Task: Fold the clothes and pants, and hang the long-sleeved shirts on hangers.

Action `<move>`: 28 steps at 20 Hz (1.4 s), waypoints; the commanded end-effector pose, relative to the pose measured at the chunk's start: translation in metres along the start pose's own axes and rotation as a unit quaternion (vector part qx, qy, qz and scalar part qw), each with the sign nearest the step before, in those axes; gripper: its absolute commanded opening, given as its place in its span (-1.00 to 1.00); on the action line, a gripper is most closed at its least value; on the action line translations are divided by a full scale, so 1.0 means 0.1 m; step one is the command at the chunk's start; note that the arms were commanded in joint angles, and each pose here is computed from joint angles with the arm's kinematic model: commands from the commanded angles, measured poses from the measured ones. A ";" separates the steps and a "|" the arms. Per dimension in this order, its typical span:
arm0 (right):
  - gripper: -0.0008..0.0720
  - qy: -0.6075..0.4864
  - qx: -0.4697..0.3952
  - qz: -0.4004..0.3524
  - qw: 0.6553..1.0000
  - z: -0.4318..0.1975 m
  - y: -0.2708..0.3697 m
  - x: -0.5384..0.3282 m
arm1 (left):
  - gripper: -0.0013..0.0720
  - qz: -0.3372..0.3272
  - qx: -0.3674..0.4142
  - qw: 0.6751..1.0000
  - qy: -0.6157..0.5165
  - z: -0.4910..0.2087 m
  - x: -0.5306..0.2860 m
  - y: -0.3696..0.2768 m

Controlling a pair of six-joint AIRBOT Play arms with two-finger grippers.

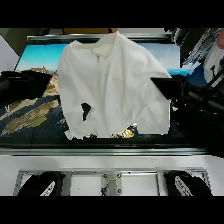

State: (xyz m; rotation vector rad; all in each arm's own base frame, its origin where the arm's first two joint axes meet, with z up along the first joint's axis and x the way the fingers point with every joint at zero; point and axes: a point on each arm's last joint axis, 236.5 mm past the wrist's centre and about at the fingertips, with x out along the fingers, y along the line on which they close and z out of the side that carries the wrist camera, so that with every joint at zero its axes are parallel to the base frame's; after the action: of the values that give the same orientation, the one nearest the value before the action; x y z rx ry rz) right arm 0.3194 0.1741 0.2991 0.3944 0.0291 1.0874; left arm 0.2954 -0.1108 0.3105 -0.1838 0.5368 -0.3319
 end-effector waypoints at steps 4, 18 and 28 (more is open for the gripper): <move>-0.97 -0.024 -0.089 -0.175 0.980 0.75 -0.46 -0.37 | -0.92 0.013 -0.003 0.999 0.040 -0.12 0.22 0.09; -0.97 -0.108 -0.179 -0.751 0.626 2.26 -0.69 -3.81 | -0.92 -0.037 0.046 0.991 0.121 -0.48 1.10 -0.34; -0.97 -0.148 -0.239 -0.844 0.456 2.92 0.16 -4.47 | -0.92 -0.039 0.051 0.993 0.097 -0.37 1.14 -0.35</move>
State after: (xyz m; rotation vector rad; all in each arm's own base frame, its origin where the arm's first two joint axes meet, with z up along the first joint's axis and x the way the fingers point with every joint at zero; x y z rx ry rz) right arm 0.1777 -0.2924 0.4756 -0.0732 -0.1256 -0.9733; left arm 0.3570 -0.1872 0.2333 -0.0774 0.7133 -0.4573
